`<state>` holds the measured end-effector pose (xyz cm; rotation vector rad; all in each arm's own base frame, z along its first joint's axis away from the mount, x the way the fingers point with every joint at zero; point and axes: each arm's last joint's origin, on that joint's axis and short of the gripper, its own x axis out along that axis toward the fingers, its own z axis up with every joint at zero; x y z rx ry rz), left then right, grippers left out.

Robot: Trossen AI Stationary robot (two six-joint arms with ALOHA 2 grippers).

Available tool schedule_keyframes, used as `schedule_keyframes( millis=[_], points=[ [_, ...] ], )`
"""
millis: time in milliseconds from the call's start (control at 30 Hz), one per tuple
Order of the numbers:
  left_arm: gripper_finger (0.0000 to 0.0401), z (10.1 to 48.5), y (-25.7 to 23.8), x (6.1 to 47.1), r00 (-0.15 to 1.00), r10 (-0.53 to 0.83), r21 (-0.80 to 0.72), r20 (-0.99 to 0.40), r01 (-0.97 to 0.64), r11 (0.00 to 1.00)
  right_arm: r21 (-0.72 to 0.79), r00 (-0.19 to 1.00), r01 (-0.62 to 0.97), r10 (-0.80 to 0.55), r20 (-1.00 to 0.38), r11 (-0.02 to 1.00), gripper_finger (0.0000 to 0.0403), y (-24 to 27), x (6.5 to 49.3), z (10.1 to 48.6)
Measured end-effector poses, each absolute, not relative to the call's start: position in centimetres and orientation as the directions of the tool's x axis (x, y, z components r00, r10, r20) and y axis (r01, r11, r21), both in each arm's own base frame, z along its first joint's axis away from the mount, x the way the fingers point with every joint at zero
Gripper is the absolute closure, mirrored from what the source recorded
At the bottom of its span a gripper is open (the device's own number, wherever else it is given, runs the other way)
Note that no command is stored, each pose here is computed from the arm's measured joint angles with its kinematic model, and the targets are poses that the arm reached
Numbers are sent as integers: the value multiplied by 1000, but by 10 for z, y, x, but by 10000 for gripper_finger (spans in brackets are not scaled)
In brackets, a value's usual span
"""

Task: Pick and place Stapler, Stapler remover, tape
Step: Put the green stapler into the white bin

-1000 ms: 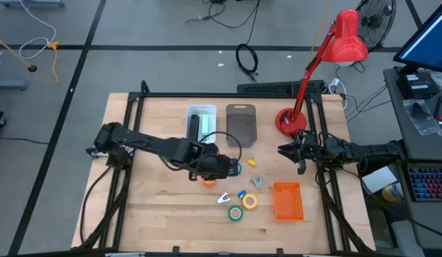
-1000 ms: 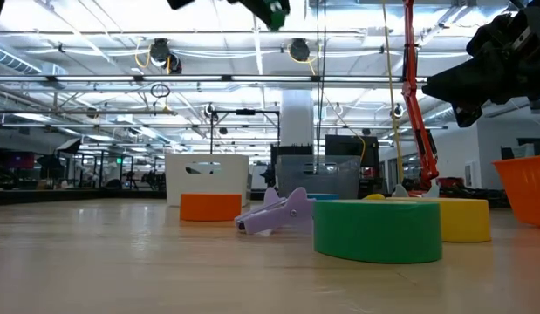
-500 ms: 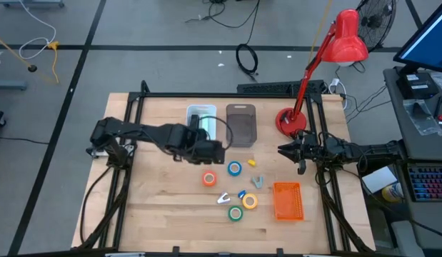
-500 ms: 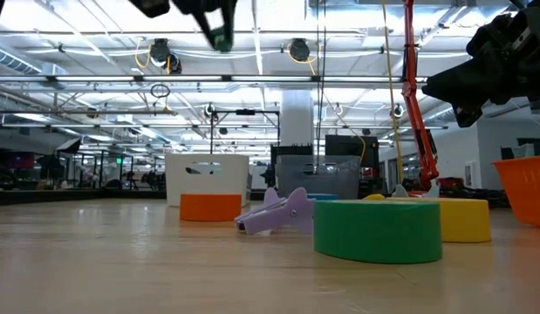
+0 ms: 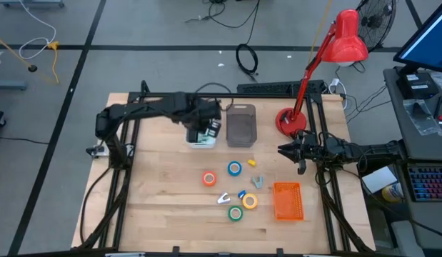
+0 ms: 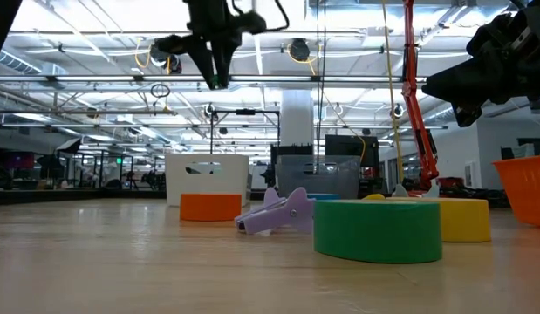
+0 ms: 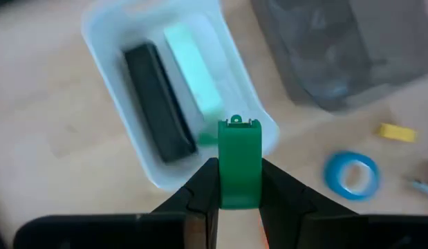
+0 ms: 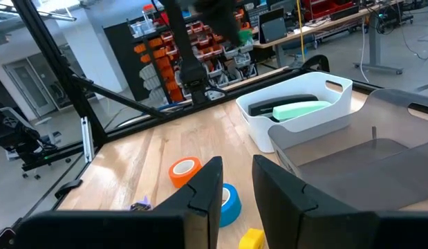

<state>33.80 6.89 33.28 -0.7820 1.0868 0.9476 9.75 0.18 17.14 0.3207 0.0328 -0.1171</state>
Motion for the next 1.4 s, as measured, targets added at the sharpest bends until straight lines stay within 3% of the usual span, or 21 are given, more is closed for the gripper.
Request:
schedule_keyframes(
  millis=[567, 833, 1000, 1400],
  points=[
    [331, 311, 155, 339, 137, 339, 61, -931, -856, 513, 314, 993, 119, -110, -47, 942, 330, 2, 98, 172],
    [317, 269, 181, 359, 122, 268, 0, -956, -910, 415, 314, 993, 119, -110, -46, 942, 330, 2, 98, 172],
    [329, 241, 192, 368, 96, 211, -10, -973, -926, 378, 318, 993, 119, -110, -46, 941, 330, 2, 98, 172],
    [315, 218, 188, 384, 144, 178, -91, -973, -956, 278, 318, 993, 119, -110, -46, 941, 330, 2, 98, 172]
  ],
)
